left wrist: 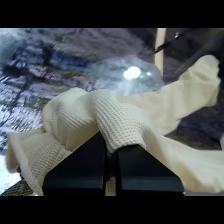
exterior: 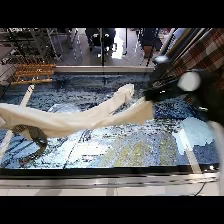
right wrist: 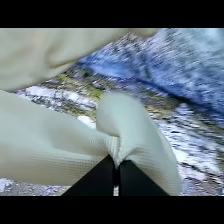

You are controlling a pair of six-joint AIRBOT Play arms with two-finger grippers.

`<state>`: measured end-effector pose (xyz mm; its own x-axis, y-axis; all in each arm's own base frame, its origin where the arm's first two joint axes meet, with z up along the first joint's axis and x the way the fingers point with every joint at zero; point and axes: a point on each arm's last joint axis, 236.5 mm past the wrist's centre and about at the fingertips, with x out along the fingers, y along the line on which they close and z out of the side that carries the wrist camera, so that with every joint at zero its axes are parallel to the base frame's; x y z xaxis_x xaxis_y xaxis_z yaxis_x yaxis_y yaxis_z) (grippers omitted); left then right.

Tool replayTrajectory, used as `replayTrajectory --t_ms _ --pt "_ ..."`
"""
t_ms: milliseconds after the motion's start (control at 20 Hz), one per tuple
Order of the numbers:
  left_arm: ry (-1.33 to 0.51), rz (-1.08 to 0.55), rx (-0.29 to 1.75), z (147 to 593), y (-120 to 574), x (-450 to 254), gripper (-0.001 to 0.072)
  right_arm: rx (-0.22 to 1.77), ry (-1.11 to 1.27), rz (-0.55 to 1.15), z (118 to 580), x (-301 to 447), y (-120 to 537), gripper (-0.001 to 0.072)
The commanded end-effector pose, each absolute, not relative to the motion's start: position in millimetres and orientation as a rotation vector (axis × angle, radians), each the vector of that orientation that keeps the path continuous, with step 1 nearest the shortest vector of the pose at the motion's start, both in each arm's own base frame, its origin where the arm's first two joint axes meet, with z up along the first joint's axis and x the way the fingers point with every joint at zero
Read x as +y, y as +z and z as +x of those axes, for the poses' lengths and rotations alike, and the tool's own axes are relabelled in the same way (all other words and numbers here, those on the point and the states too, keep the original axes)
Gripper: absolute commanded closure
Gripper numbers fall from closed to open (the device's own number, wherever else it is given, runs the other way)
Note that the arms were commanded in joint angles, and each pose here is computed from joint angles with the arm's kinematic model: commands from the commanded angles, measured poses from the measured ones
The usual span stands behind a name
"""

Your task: Fold the clothes and pants, and hang the long-sleeved shirts on hangers.

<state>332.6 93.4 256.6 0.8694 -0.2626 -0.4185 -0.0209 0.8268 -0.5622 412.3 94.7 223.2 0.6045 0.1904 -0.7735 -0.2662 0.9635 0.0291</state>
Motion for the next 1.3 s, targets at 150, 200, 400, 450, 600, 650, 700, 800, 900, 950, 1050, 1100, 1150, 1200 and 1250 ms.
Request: replayTrajectory --t_ms 150,200,400,450,600,650,700,800,900,950,1050,1100,1150,1200,1250 --pt "-0.460 -0.390 -0.041 267.4 496.7 -32.5 0.0686 0.204 -0.012 -0.148 213.9 -7.8 444.8 0.0685" --pt "-0.516 -0.317 -0.192 238.8 546.1 -61.6 0.0685 0.091 -0.032 -0.144 187.0 -12.2 469.5 0.0684" --pt "-0.515 -0.102 -0.629 141.9 657.7 -126.8 0.0686 -0.218 -0.054 -0.138 123.0 -15.6 532.6 0.0684" --pt "-0.478 -0.064 -0.649 137.1 662.4 -129.1 0.0686 -0.243 -0.055 -0.138 120.3 -15.5 538.0 0.0684" --pt "-0.222 0.018 -0.445 184.8 623.4 -79.5 0.0686 -0.211 -0.055 -0.164 135.6 -14.6 533.8 0.0684" --pt "-0.084 -0.002 -0.280 212.5 587.3 -36.7 0.0686 -0.173 -0.056 -0.189 146.3 -14.3 526.8 0.0684" --pt "0.028 -0.074 -0.091 235.2 540.0 7.3 0.0686 -0.108 -0.056 -0.209 160.7 -15.0 513.8 0.0684" --pt "0.104 -0.315 0.265 269.4 434.1 66.0 0.0685 0.110 -0.050 -0.224 192.2 -17.1 466.5 0.0684" --pt "0.026 -0.511 0.537 296.0 334.8 81.2 0.0685 0.470 -0.027 -0.219 209.8 -18.1 387.2 0.0683" --pt "-0.009 -0.551 0.643 304.7 287.7 82.7 0.0686 0.692 -0.008 -0.204 207.5 -16.2 341.5 0.0683" --pt "-0.014 -0.575 0.899 299.0 182.2 84.5 0.0686 0.934 0.029 -0.156 217.0 -5.5 284.4 0.0683" --pt "0.025 -0.566 1.044 282.1 130.5 89.2 0.0686 1.018 0.088 -0.158 226.7 6.1 258.4 0.0683" --pt "0.073 -0.564 1.155 264.7 91.5 95.7 0.0686 1.084 0.129 -0.148 239.4 15.5 234.1 0.0683" --pt "0.125 -0.562 1.243 247.9 59.1 103.6 0.0687 1.135 0.179 -0.129 255.5 27.9 208.9 0.0683" --pt "0.163 -0.556 1.294 237.5 37.9 110.8 0.0685 1.172 0.228 -0.097 277.7 41.7 180.7 0.0683"
